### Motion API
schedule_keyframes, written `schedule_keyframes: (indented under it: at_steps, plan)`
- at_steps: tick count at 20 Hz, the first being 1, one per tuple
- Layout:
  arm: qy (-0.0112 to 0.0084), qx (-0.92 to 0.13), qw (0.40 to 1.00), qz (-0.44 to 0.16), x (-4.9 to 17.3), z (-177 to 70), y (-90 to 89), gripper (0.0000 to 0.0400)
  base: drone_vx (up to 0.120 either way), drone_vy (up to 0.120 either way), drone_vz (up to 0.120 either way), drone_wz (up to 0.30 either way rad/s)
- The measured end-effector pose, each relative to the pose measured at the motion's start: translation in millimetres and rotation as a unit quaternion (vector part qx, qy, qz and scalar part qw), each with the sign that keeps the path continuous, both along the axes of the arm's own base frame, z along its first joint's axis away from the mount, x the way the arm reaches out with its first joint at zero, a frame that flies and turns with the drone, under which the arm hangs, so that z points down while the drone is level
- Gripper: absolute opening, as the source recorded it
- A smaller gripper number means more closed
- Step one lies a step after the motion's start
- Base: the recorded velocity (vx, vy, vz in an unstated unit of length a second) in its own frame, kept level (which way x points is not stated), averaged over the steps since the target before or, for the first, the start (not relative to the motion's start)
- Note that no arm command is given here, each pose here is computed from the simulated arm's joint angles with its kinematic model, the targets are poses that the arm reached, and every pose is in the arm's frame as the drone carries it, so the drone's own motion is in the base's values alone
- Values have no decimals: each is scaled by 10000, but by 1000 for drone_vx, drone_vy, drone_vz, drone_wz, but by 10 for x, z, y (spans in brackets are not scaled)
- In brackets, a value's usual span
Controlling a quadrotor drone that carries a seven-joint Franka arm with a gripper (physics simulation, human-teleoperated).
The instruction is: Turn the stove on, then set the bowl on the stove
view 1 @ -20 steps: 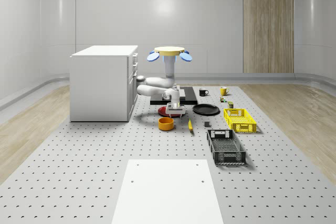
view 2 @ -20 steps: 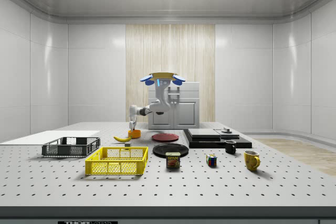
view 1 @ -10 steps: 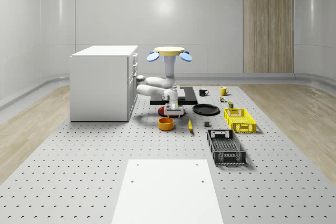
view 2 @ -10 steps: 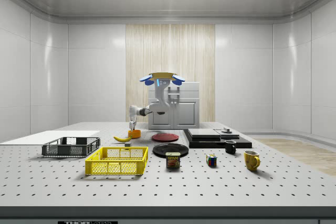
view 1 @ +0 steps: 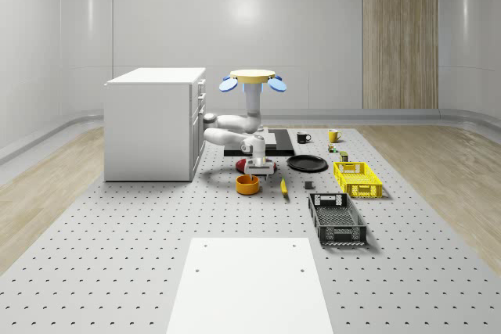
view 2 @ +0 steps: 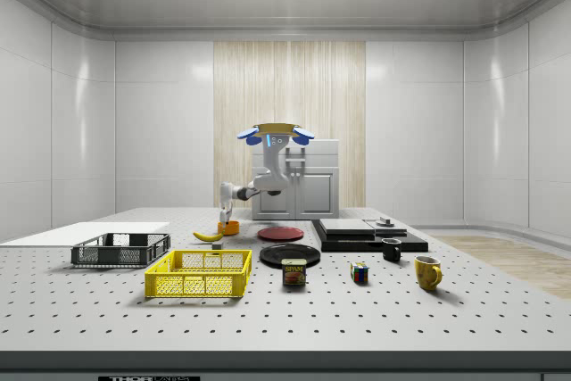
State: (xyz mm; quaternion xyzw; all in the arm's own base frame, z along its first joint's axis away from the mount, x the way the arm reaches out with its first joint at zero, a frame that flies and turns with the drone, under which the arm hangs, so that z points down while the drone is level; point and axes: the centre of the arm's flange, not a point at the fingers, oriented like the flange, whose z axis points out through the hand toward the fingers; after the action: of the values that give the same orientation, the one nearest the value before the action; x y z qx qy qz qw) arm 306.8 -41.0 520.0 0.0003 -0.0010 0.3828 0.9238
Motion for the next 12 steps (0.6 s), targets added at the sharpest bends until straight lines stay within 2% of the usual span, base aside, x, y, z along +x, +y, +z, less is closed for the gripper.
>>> schedule_keyframes:
  at_steps: [12]
  plan:
    - [0, 0, 10000, 1, 4, 180, 94, 400, 0, 0, 0, 0]
